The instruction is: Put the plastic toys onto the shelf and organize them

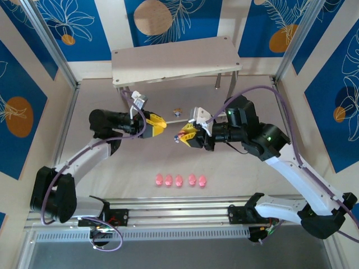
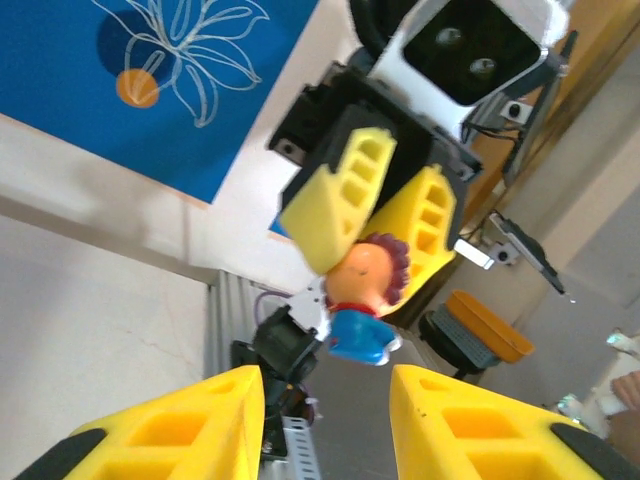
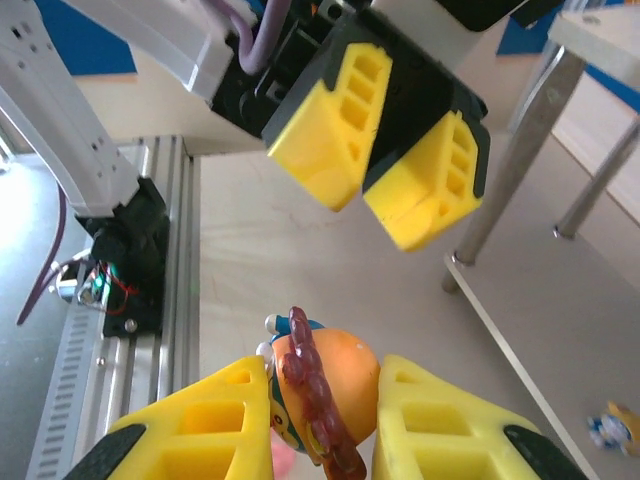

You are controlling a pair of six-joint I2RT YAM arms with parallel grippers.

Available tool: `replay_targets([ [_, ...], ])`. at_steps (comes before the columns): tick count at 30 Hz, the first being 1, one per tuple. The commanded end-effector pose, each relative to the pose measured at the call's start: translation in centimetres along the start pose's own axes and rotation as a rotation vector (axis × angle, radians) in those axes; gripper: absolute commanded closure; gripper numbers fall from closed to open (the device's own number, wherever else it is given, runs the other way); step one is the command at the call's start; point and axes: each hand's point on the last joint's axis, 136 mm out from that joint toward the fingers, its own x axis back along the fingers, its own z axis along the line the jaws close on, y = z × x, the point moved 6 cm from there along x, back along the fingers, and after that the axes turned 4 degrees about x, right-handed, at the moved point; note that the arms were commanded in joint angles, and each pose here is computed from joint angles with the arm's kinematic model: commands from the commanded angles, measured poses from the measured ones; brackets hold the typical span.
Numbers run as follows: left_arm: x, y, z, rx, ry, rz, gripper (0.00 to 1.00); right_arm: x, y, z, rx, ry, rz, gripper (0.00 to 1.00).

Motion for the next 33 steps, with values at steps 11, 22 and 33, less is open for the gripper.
replay_targets([
  [11, 1.2, -1.4, 0.1, -0.184, 0.508, 0.107, 0.60, -1.5, -4.4, -2.3, -0.198, -0.076, 0.405, 1.00],
  [22, 2.1, -3.9, 0.8, -0.168, 0.681, 0.099, 0.59, -2.8, -9.0, -9.1, -0.275, -0.376, 0.649, 1.00],
  [33, 3.1, -4.9, 2.8, -0.153, 0.807, 0.106, 0.57, -2.3, -14.7, -15.3, -0.486, -0.527, 0.699, 1.00],
])
